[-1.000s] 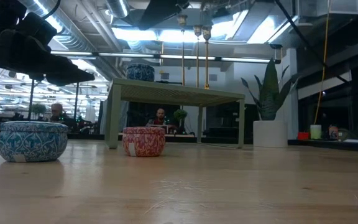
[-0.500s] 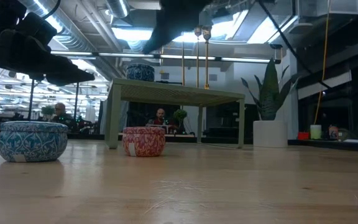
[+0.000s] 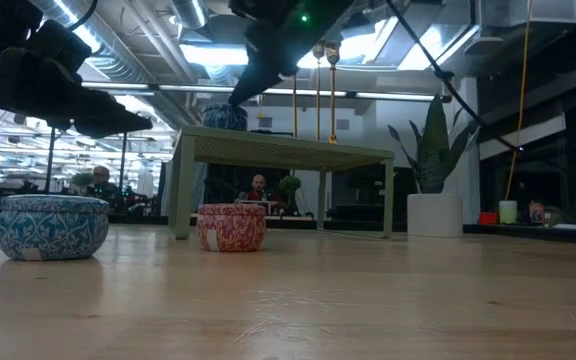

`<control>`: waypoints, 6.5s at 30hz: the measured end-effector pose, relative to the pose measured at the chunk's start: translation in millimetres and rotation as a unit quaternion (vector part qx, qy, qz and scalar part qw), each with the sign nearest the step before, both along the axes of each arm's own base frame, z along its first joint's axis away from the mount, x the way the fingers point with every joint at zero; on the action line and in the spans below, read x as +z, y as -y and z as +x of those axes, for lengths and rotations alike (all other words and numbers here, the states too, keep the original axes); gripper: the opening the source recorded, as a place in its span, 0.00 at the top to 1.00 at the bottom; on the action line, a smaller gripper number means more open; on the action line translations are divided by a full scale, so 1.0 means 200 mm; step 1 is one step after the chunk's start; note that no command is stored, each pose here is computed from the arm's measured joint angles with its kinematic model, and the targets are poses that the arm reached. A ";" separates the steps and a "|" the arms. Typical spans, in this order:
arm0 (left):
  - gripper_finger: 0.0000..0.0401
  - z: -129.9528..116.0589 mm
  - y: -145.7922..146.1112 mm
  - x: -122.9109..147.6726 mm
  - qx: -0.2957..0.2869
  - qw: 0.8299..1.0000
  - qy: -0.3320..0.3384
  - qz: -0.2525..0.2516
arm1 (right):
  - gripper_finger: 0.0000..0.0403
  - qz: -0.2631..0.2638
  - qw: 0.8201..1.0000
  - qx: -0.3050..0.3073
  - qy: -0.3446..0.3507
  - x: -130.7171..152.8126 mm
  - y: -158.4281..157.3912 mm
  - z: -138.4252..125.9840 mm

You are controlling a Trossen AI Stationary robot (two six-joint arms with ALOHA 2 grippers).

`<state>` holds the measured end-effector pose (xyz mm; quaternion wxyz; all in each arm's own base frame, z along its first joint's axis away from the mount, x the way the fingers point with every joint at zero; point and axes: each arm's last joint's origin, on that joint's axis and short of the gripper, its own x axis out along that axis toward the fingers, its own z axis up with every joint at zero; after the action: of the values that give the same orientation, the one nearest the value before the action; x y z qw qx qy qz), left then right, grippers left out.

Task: Pick & Place candle stick holders
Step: Put the blue scented candle on the shelf, then put the red scented candle on the shelf

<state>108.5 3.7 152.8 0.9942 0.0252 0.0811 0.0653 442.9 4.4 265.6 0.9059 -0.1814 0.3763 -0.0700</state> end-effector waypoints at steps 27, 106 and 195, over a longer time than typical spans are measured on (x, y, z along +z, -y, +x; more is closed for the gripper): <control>0.00 0.00 0.00 0.00 0.000 1.000 0.000 0.000 | 0.99 0.023 0.999 0.011 0.031 0.15 -0.05 0.02; 0.00 0.00 0.00 0.00 0.000 1.000 0.000 0.000 | 0.04 0.192 0.948 0.207 -0.145 -0.02 -0.27 -0.02; 0.00 0.00 0.00 0.00 0.000 1.000 0.000 0.000 | 0.28 0.160 0.973 0.111 -0.126 -0.61 -0.28 0.01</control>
<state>108.5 3.6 152.8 0.9943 0.0252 0.0810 0.0651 445.3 60.8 142.8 0.8708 -0.0823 0.4708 0.1155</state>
